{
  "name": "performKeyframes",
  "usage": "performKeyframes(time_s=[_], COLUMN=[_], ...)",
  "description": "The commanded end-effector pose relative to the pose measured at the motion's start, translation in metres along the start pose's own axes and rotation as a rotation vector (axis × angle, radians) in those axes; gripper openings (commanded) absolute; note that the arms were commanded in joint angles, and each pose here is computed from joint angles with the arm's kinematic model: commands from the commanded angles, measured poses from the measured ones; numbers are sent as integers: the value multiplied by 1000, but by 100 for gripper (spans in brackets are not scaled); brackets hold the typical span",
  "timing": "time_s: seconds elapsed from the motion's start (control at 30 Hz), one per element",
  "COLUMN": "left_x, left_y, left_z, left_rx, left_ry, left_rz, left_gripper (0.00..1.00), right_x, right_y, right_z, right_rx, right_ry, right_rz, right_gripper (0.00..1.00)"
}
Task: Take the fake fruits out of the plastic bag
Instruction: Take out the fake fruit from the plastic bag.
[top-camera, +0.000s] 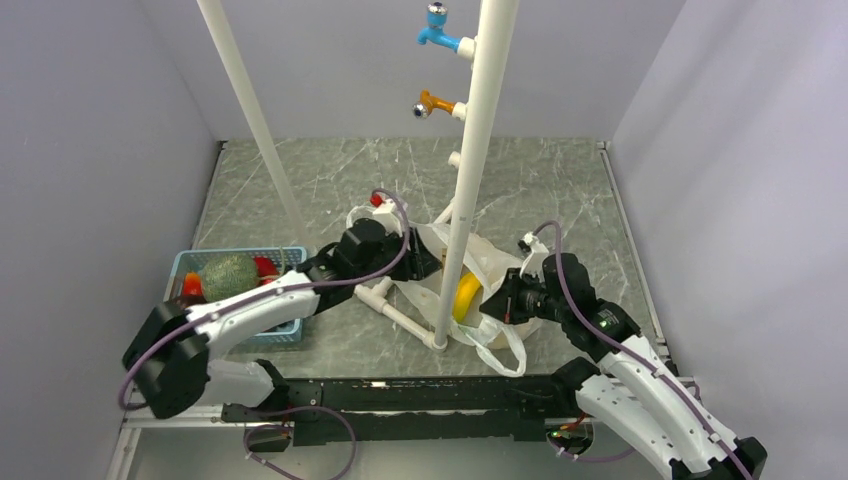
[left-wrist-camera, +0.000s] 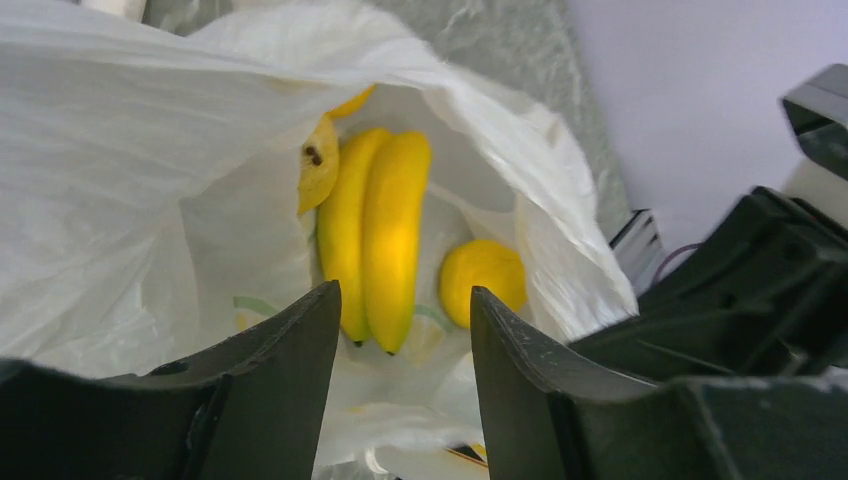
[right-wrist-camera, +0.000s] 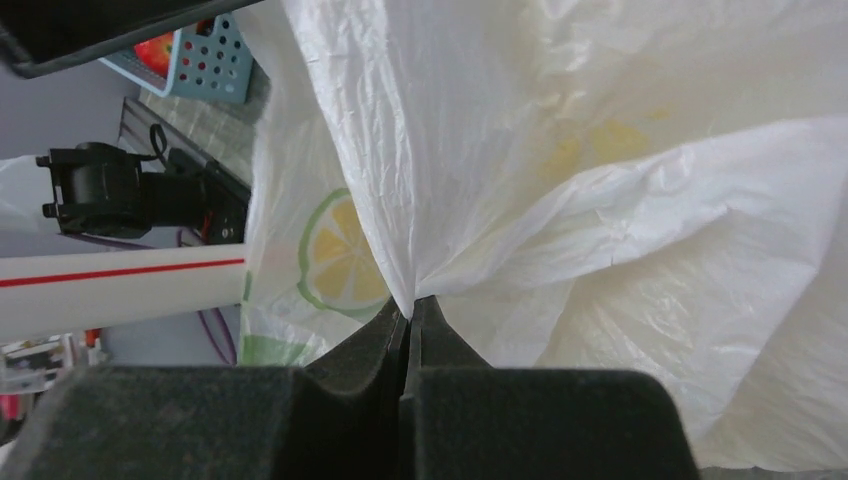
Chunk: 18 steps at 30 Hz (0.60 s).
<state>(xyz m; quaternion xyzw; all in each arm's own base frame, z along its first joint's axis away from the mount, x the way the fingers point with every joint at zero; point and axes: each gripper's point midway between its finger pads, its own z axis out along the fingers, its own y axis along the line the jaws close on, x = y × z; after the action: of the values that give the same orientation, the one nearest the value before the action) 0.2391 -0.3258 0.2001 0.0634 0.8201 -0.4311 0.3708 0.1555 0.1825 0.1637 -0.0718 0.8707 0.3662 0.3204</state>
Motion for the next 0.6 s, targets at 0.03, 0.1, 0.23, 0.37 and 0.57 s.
performKeyframes(time_s=[0.03, 0.1, 0.23, 0.37, 0.57], left_x=[16, 28, 48, 59, 39], left_y=[-5, -2, 16, 34, 35], left_z=[37, 49, 71, 78, 79], left_rx=[56, 59, 1, -59, -88], left_ry=[47, 74, 129, 118, 29], left_rz=[-3, -12, -4, 9, 65], left_gripper=[55, 55, 51, 51, 61], right_x=[23, 31, 43, 43, 37], right_y=[-2, -9, -31, -36, -29], right_z=[4, 4, 7, 12, 17], right_rx=[-21, 7, 109, 127, 82], right_ry=[47, 54, 67, 60, 53], right_rz=[144, 177, 227, 247, 228], right_gripper=[0, 0, 0, 0, 0])
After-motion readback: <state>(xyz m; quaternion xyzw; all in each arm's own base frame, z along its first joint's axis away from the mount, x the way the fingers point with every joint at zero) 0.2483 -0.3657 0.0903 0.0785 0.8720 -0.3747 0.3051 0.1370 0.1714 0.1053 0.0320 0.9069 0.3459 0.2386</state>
